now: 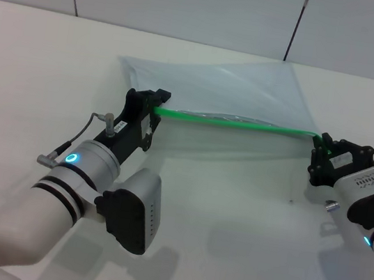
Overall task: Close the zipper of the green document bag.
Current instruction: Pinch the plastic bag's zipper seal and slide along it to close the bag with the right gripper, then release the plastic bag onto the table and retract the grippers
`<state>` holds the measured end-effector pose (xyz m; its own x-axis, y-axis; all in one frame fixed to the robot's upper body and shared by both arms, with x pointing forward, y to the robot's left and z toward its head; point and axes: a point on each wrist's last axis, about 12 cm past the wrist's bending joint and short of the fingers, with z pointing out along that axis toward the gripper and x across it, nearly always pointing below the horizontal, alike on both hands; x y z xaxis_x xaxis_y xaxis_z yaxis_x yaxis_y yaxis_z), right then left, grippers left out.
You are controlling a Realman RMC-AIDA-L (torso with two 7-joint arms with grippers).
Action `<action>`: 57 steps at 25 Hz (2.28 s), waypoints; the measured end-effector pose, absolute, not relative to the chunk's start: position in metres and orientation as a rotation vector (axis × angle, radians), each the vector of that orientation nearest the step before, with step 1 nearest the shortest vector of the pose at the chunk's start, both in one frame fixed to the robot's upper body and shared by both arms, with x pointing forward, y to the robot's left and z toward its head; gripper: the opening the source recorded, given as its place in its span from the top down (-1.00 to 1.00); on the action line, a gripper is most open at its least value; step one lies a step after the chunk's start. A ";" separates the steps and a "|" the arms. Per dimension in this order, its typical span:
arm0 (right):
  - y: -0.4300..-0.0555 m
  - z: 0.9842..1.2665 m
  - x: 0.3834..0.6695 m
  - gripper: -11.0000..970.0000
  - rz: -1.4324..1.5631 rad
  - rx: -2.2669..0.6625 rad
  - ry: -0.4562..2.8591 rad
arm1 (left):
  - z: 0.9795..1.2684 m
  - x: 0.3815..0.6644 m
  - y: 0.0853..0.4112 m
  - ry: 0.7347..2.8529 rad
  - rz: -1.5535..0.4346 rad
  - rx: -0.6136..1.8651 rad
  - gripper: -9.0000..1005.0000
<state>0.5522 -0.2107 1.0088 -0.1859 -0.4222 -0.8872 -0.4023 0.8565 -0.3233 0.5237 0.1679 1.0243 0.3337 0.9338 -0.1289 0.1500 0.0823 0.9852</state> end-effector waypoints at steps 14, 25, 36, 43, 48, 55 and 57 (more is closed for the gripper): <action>-0.218 1.004 0.553 0.80 -0.051 -0.599 1.823 | 1.024 0.524 0.168 1.089 0.805 1.370 0.78; -0.217 1.005 0.552 0.80 -0.051 -0.585 1.816 | 1.024 0.522 0.170 1.071 0.815 1.370 0.78; -0.214 1.008 0.551 0.56 -0.064 -0.589 1.782 | 1.026 0.520 0.170 1.064 0.806 1.337 0.77; -0.218 1.008 0.550 0.06 -0.074 -0.563 1.779 | 1.031 0.520 0.169 1.070 0.765 1.268 0.77; -0.218 1.010 0.548 -0.43 -0.091 -0.543 1.758 | 1.036 0.520 0.169 1.068 0.747 1.205 0.40; -0.220 1.014 0.548 -0.56 -0.092 -0.465 1.739 | 1.044 0.521 0.173 1.069 0.718 1.091 -0.11; -0.221 1.017 0.548 -0.56 -0.095 -0.425 1.726 | 1.048 0.522 0.178 1.076 0.706 1.026 -0.24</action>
